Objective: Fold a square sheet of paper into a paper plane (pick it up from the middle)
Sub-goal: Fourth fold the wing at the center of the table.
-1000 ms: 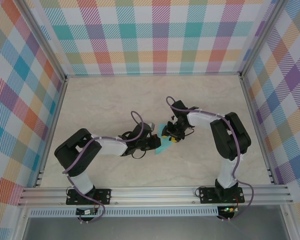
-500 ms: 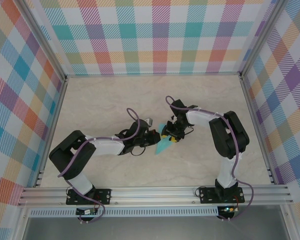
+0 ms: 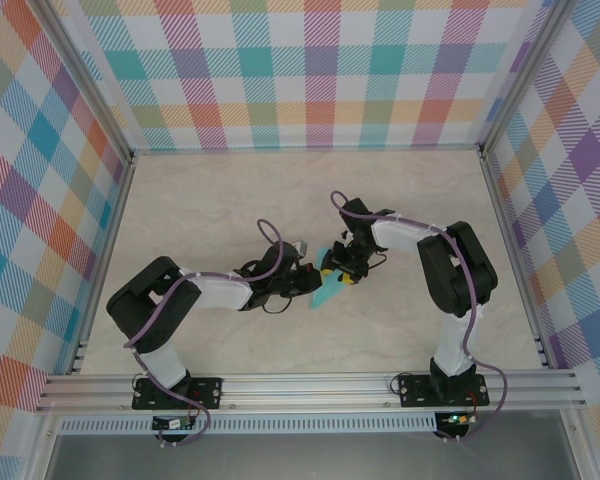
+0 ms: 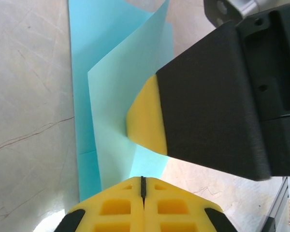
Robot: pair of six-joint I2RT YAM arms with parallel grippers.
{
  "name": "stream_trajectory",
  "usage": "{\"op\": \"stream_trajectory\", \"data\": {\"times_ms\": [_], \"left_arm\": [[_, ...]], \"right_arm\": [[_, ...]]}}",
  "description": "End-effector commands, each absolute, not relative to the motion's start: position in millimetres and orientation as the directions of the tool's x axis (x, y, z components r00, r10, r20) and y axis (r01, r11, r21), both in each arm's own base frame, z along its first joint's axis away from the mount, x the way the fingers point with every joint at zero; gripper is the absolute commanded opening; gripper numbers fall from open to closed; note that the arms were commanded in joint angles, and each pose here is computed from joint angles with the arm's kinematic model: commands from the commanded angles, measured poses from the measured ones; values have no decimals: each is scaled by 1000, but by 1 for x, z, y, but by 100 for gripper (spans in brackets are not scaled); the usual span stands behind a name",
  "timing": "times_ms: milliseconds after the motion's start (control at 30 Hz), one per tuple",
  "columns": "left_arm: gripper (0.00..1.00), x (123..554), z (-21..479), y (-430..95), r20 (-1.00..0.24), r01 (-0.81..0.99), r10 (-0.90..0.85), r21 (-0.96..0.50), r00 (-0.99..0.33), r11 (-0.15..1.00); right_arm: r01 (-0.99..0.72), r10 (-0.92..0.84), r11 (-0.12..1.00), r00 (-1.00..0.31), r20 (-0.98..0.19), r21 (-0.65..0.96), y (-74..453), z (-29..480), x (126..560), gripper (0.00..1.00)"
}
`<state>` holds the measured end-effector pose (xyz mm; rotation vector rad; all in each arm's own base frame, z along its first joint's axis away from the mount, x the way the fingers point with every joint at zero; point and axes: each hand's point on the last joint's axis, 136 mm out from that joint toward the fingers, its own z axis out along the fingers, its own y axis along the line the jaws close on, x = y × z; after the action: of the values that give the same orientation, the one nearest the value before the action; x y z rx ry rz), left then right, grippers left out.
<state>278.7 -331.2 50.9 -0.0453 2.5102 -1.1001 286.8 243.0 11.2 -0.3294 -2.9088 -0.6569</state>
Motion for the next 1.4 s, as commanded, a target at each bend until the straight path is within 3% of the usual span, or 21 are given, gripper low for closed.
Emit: {"op": "stream_trajectory", "data": {"times_ms": [0, 867, 1367], "left_arm": [[0, 286, 49, -330, -347, 122, -189, -704, -919, 700], [0, 284, 22, -324, -310, 72, -188, -668, -932, 741], [0, 289, 58, -325, -359, 110, -213, -699, -909, 707]], "right_arm": [[265, 219, 952, -940, 260, 155, 201, -56, 251, 51], [266, 224, 956, -933, 281, 120, 196, -63, 247, 46], [253, 227, 966, -926, 303, 51, 190, -72, 242, 44]]}}
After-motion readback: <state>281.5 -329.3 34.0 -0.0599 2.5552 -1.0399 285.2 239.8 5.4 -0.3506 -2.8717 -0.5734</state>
